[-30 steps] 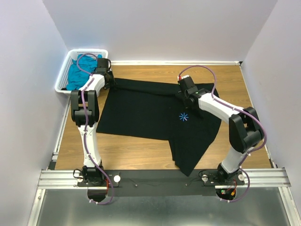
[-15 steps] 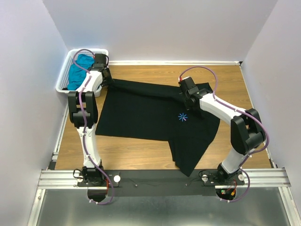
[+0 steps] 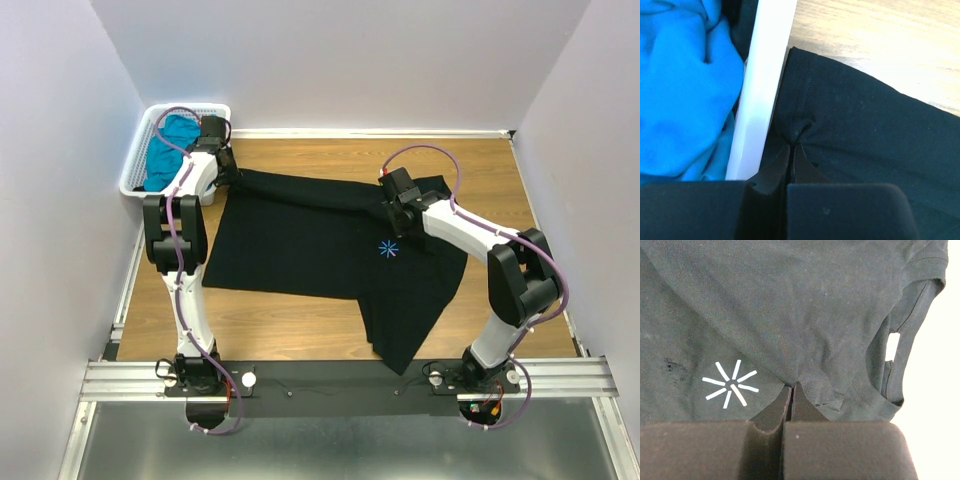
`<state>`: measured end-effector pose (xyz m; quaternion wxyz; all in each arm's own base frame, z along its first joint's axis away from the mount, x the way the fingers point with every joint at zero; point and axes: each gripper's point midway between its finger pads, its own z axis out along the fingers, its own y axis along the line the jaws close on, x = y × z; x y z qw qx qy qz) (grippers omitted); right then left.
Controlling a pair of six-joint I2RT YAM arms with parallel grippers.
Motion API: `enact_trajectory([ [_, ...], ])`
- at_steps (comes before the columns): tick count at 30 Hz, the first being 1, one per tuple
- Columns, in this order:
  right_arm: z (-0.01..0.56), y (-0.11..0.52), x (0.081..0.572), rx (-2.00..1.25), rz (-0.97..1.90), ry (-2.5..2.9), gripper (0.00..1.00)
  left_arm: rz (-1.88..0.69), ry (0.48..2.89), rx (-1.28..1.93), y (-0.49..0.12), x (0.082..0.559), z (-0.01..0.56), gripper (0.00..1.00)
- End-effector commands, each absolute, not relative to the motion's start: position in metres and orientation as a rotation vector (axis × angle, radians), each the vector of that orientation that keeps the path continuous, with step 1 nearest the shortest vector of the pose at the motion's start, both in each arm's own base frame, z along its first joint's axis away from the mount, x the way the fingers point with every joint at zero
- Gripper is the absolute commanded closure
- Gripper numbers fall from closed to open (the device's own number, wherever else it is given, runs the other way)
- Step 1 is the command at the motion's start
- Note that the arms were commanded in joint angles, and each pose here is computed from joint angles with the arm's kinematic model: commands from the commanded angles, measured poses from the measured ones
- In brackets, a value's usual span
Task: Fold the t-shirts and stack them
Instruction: Fold the tshirt
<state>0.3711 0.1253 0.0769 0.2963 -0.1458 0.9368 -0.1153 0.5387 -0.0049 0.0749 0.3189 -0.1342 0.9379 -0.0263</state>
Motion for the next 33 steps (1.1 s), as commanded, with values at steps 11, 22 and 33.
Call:
enact_trajectory([
  [11, 0.086, 0.106, 0.36, -0.318, -0.387, 2.502, 0.99, 0.061, 2.422, -0.376, 0.016, 0.519, 0.107, 0.96],
  [22, 0.065, 0.106, 0.338, -0.296, -0.341, 2.579, 0.99, 0.062, 2.527, -0.371, -0.01, 0.481, 0.072, 0.81],
  [33, 0.09, 0.112, 0.352, -0.227, -0.246, 2.536, 0.5, 0.067, 2.418, -0.407, -0.007, 0.489, 0.114, 0.1],
])
